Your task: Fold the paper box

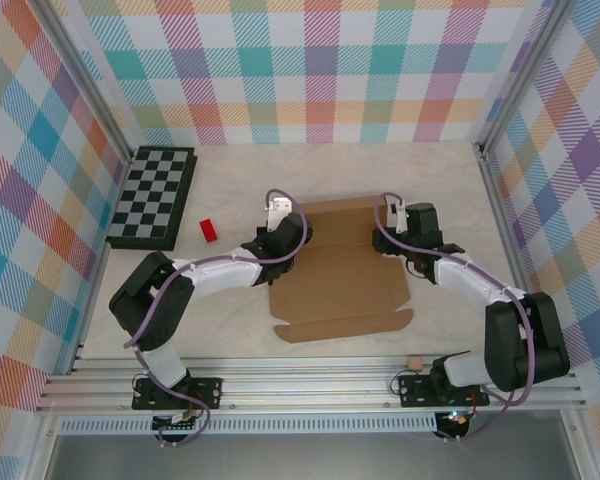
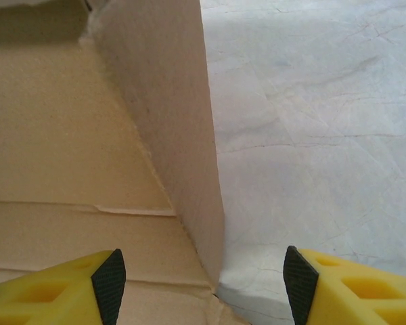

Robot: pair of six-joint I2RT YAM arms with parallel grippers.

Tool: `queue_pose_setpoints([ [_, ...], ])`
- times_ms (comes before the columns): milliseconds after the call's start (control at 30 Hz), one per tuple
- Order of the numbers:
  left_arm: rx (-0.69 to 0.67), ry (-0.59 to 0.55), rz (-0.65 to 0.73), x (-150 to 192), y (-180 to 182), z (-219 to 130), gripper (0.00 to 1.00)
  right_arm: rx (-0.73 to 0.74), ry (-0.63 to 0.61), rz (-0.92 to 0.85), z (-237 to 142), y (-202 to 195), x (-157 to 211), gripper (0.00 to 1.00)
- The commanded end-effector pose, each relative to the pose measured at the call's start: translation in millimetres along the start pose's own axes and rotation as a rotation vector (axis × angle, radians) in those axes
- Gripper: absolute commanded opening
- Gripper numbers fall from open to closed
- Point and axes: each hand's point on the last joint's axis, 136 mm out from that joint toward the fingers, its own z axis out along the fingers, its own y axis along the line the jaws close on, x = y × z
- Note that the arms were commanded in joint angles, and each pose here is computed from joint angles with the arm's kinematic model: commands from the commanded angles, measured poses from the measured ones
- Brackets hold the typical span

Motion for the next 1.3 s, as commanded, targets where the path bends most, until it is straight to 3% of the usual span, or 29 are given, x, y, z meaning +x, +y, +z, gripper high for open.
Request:
queue_pose_setpoints([
  [0, -0.025, 0.022, 0.049, 6.5, -0.9, 1.2, 0.0, -0.007, 0.025, 0.196, 6.2, 4.0, 1.7, 0.65],
  [133, -0.027, 0.025, 0.057, 5.7, -1.6, 1.8, 0.0, 0.007, -0.025, 0.344, 11.8, 3.2, 26.4, 0.65],
  [433, -0.004, 0.028, 0.081, 6.8, -6.4, 2.8, 0.0, 0.047, -0.181, 0.157, 32.7, 0.3, 17.7, 0.65],
  [567, 0.0, 0.031, 0.082, 8.2, -7.3, 3.5, 0.0, 0.083, -0.151, 0.163, 44.2, -3.0, 14.8, 0.61],
  [700, 0.003, 0.03, 0.087, 7.8, -7.7, 3.1, 0.0, 0.11, -0.145, 0.172, 53.5, -6.5, 13.7, 0.51],
  [867, 0.01, 0.031, 0.088, 7.1, -8.7, 2.7, 0.0, 0.126, -0.133, 0.123, 60.7, -0.2, 17.1, 0.31],
  [1133, 0.008, 0.038, 0.086, 9.9, -7.7, 3.1, 0.0, 0.303, -0.108, 0.142, 56.1, -16.5, 31.9, 0.06],
  [1267, 0.005, 0.037, 0.086, 10.4, -6.5, 2.1, 0.0, 0.414, -0.077, 0.2, 46.5, -31.8, 38.5, 0.0],
])
